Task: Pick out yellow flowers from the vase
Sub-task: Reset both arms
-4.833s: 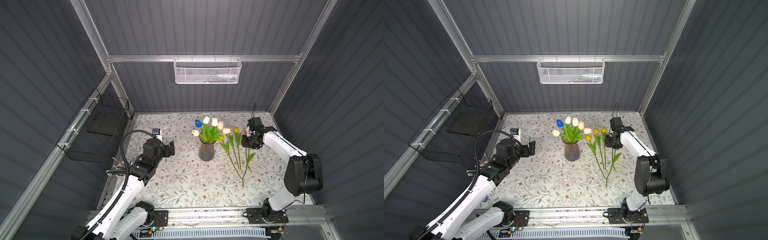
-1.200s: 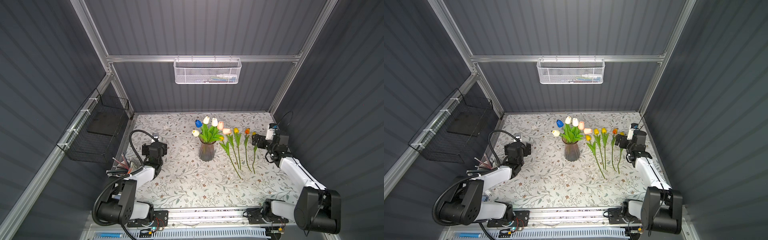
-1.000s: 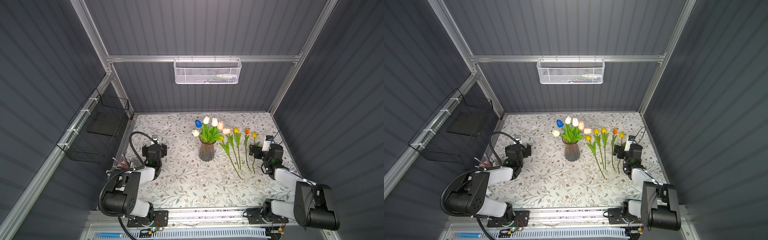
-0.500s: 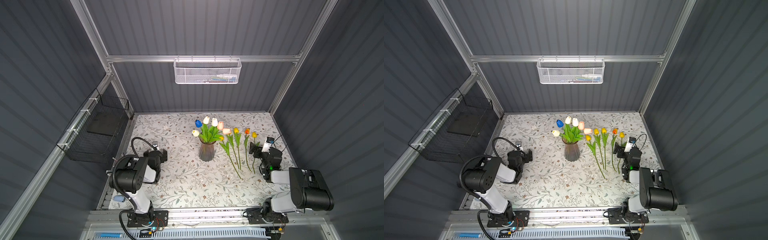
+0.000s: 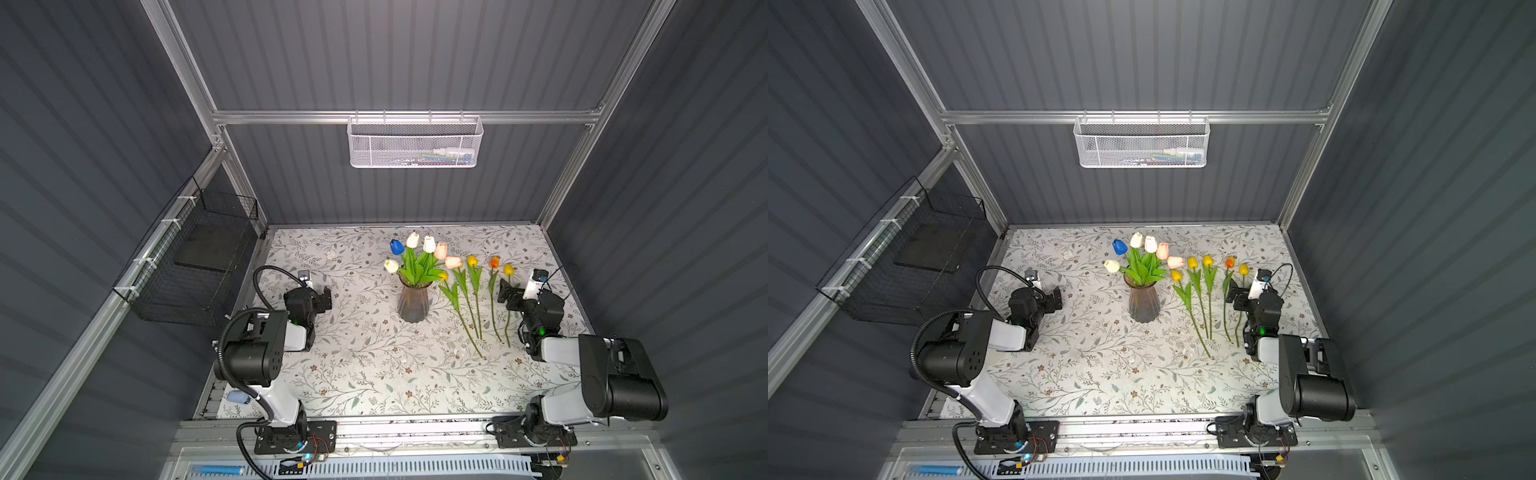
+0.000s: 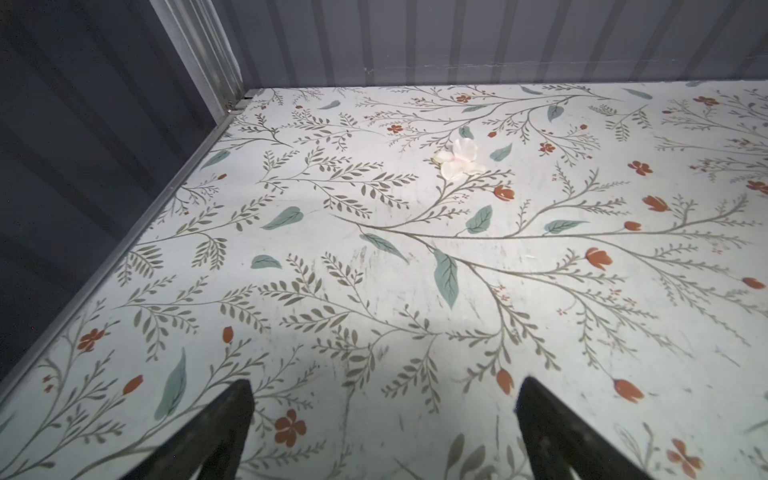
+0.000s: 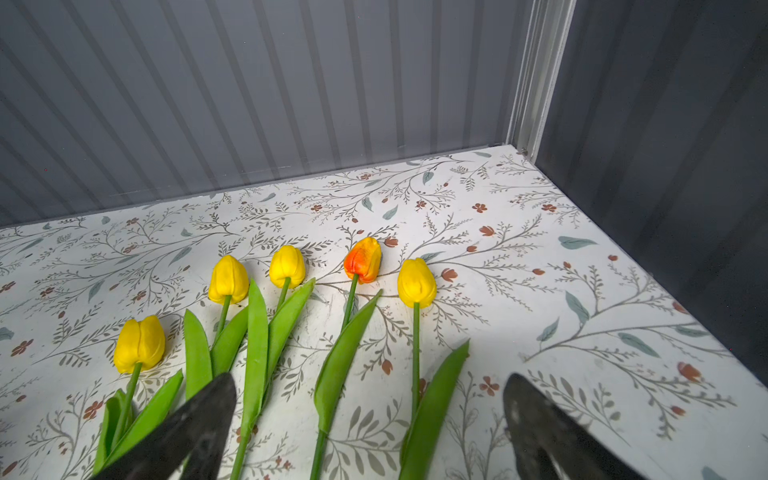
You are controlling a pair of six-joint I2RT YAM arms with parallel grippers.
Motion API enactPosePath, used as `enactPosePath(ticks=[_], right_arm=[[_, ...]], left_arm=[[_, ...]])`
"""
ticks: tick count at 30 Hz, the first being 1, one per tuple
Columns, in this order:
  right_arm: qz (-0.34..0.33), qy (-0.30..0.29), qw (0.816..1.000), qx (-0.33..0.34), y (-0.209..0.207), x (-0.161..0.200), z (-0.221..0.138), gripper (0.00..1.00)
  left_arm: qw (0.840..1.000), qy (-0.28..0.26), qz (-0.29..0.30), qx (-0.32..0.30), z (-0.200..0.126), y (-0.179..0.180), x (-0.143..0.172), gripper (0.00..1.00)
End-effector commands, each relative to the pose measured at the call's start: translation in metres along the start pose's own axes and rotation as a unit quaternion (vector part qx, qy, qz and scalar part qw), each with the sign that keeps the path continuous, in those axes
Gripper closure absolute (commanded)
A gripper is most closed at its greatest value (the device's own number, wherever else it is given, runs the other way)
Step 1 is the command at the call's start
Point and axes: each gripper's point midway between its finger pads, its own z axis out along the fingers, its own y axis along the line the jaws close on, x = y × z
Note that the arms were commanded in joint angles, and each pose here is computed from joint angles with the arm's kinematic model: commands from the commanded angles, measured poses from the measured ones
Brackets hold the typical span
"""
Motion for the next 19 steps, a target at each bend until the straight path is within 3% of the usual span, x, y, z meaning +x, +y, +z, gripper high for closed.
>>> enactPosePath(ticks=[1,19], right_arm=[[-0.008,0.005,1.0,-0.011,0.0051,0.0011,0.0011,0.01],[-0.014,0.01,1.0,-0.013,0.0076,0.0021,0.0026,0.01]], left_arm=[[1.0,0.003,0.006,0.025,0.0005,-0.0094,-0.0006,0.0],[1.0,0.003,0.005,0.025,0.0012,-0.009,-0.0011,0.0]])
